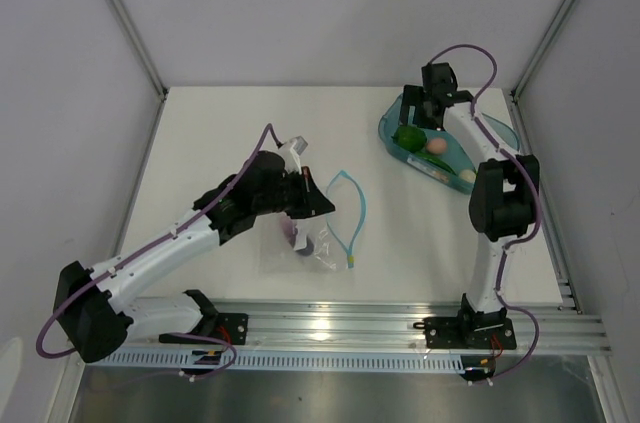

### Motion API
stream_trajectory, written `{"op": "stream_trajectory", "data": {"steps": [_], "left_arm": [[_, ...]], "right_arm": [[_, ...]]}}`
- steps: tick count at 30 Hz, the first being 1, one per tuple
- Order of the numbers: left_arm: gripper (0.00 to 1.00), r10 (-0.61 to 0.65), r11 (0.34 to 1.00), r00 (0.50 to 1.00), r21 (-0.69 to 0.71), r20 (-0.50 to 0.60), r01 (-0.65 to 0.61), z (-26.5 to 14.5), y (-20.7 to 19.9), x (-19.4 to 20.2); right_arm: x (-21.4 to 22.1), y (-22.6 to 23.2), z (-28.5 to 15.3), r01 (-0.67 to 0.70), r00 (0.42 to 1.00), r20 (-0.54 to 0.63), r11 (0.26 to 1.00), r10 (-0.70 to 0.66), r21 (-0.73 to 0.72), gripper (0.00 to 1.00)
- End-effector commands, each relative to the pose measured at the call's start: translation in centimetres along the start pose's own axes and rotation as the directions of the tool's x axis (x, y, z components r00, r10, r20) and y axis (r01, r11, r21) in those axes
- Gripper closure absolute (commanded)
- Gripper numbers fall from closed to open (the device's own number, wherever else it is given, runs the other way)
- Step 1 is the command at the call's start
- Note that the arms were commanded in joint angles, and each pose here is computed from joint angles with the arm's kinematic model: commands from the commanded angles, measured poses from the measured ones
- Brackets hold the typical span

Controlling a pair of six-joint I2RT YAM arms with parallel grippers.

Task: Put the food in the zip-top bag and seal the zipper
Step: Pick up the fake vegetable from the bin.

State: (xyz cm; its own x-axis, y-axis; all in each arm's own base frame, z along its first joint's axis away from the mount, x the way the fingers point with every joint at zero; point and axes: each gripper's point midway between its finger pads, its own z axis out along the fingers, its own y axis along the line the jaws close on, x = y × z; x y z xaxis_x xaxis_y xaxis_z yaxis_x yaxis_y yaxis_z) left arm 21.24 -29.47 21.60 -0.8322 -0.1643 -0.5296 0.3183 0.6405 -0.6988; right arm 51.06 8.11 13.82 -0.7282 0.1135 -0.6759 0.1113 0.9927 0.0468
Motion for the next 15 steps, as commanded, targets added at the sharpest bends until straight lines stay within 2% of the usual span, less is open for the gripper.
{"op": "stream_trajectory", "data": {"steps": [1, 10, 15], "left_arm": [[0.99, 0.044, 0.999, 0.999, 0.025, 0.023, -0.045, -1.1, -0.9, -1.1], [0.99, 0.048, 0.999, 0.999, 0.025, 0.027, -0.048, -1.5, -0.4, -1.6], [0.99, 0.047, 0.999, 0.999, 0.026, 0.024, -0.048, -1.5, -0.2, -1.6]], "right_arm": [[-3.4, 0.3, 2.2, 0.011, 0.998, 0.069, 0.999, -0.008, -0.035, 0.01], [-1.5, 0.2, 6.7, -0.008, 1.0, 0.001, 0.998, 0.008, -0.065, 0.01], [0.9, 1.9, 7.9, -0.043, 0.997, -0.073, 0.984, 0.031, -0.172, 0.01]]}}
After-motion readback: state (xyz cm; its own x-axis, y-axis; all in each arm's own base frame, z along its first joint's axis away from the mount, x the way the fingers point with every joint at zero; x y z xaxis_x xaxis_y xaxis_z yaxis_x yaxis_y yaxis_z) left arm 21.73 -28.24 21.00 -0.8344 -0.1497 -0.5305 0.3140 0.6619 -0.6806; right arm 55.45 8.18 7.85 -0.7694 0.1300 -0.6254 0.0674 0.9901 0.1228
